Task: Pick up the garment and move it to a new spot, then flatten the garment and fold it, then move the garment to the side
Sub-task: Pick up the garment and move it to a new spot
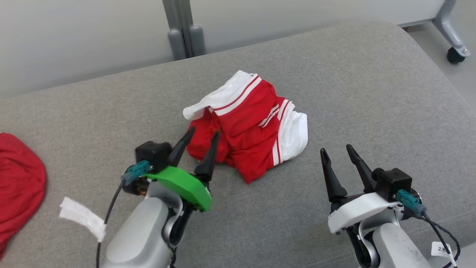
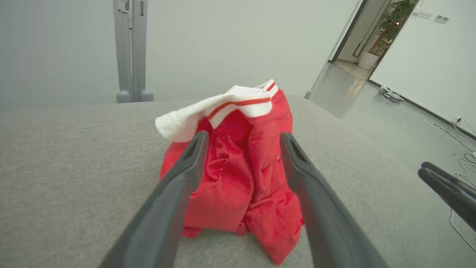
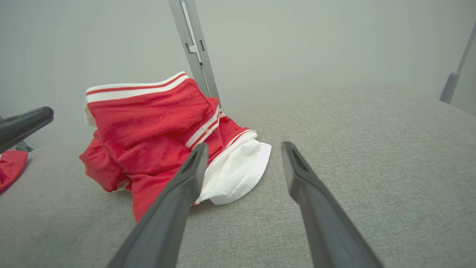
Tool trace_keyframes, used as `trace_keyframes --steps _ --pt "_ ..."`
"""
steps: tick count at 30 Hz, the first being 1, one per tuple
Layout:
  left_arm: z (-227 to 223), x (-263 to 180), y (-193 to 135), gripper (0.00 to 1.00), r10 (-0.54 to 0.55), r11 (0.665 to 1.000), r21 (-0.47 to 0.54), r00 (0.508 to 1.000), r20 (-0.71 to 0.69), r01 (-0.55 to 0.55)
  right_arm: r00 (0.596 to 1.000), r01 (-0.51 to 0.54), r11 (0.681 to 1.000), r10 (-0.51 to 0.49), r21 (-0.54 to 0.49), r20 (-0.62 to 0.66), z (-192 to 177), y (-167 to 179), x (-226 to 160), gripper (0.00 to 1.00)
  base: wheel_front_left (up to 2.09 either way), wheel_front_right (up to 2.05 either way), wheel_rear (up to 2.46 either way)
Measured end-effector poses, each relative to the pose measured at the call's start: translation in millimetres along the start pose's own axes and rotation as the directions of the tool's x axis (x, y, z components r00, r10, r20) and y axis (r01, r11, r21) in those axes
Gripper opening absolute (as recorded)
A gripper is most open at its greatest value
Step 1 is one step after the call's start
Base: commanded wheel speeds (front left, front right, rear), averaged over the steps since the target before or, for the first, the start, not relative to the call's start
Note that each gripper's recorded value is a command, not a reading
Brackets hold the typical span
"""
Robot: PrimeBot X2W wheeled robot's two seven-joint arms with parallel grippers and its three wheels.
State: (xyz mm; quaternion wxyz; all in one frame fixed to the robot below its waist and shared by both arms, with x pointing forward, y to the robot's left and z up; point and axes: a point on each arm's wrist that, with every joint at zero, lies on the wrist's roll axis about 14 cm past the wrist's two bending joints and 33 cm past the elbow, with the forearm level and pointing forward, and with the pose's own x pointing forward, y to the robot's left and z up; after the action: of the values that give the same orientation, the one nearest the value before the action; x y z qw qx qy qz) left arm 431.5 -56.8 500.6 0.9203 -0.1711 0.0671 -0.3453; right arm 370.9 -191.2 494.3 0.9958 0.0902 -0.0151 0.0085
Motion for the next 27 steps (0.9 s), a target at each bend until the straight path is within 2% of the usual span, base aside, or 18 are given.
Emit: trace_keyframes --steps 5,11,18,27 --pt "24.6 -41.9 57.3 1.00 0.195 0.980 0.012 0.975 0.108 -0.198 1.000 -0.010 1.000 0.010 0.003 0.005 0.2 3.7 2.6 1.00 0.00 0.00 0.00" --pt "68.6 -89.0 92.6 1.00 0.322 0.940 0.030 0.910 0.263 -0.341 0.999 -0.045 0.999 0.045 0.009 0.014 2.5 15.3 9.4 1.00 0.00 0.00 0.00" --pt "72.3 -142.2 119.4 1.00 0.434 0.880 0.059 0.848 0.304 -0.471 0.998 -0.067 0.998 0.067 0.017 0.013 0.8 23.5 12.5 1.00 0.00 0.00 0.00" --pt "52.6 -181.6 124.7 1.00 0.511 0.838 0.046 0.813 0.280 -0.543 0.996 -0.083 0.996 0.083 0.014 0.019 2.5 29.2 10.1 1.00 0.00 0.00 0.00"
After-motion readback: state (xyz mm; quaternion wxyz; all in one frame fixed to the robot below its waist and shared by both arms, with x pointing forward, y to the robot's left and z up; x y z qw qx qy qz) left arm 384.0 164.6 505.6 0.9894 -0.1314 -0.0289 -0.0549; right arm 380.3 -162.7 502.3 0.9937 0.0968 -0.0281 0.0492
